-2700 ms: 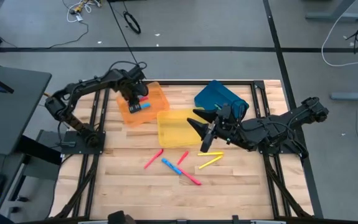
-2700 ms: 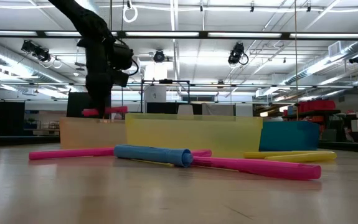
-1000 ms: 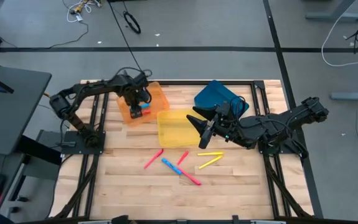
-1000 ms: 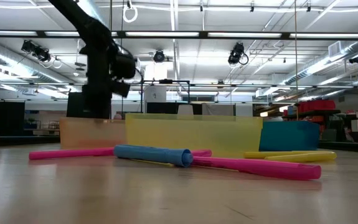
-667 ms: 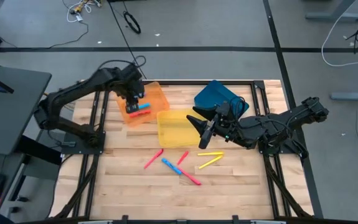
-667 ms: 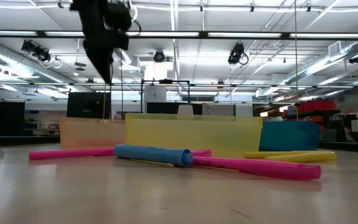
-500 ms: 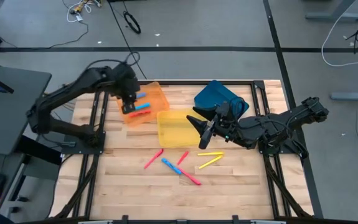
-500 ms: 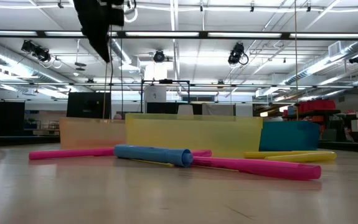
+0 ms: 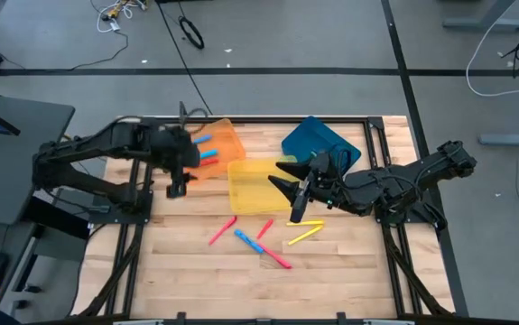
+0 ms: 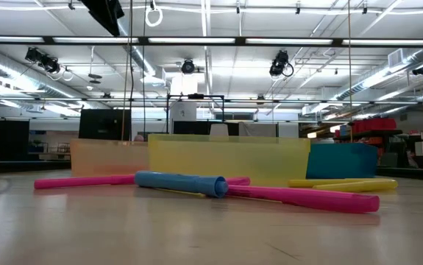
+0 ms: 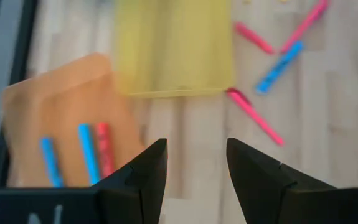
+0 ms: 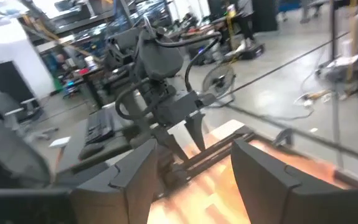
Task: Pick & Place Markers
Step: Put the blue highlighter pen into the orange bin
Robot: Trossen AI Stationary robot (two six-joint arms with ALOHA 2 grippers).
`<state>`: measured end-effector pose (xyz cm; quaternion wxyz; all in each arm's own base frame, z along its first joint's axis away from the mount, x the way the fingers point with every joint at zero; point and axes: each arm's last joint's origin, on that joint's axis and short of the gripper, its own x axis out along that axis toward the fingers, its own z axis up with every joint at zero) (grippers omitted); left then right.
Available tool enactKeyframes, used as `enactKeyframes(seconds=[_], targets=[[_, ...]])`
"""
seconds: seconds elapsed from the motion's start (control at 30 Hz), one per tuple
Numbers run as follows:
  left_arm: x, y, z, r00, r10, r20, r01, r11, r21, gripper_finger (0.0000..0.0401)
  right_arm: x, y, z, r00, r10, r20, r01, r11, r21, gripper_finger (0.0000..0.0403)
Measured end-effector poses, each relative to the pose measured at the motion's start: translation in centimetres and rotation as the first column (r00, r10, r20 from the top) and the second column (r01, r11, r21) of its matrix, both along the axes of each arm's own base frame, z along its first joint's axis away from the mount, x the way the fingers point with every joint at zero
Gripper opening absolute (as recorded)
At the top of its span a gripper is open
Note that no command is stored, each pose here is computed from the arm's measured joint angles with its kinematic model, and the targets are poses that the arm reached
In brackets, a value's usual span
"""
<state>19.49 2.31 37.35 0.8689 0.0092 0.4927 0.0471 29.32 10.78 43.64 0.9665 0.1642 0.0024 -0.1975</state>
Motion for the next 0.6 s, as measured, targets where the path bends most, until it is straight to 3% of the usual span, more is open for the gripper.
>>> enactKeyframes(seconds=[0.27, 0.6], targets=[[-0.1, -5.2, 0.0, 0.995, -0.099, 0.015, 0.099, 0.995, -0.026, 0.0171, -0.6, 1.4, -1.0, 0.993, 0.08, -0.083, -0.078, 0.997, 0.026, 0.0206], [0.5, -8.9, -0.3, 0.971, -0.235, 0.046, 0.233, 0.971, 0.049, 0.0171, -0.9, 1.7, -1.3, 0.99, 0.09, -0.106, -0.086, 0.996, 0.036, 0.0206]])
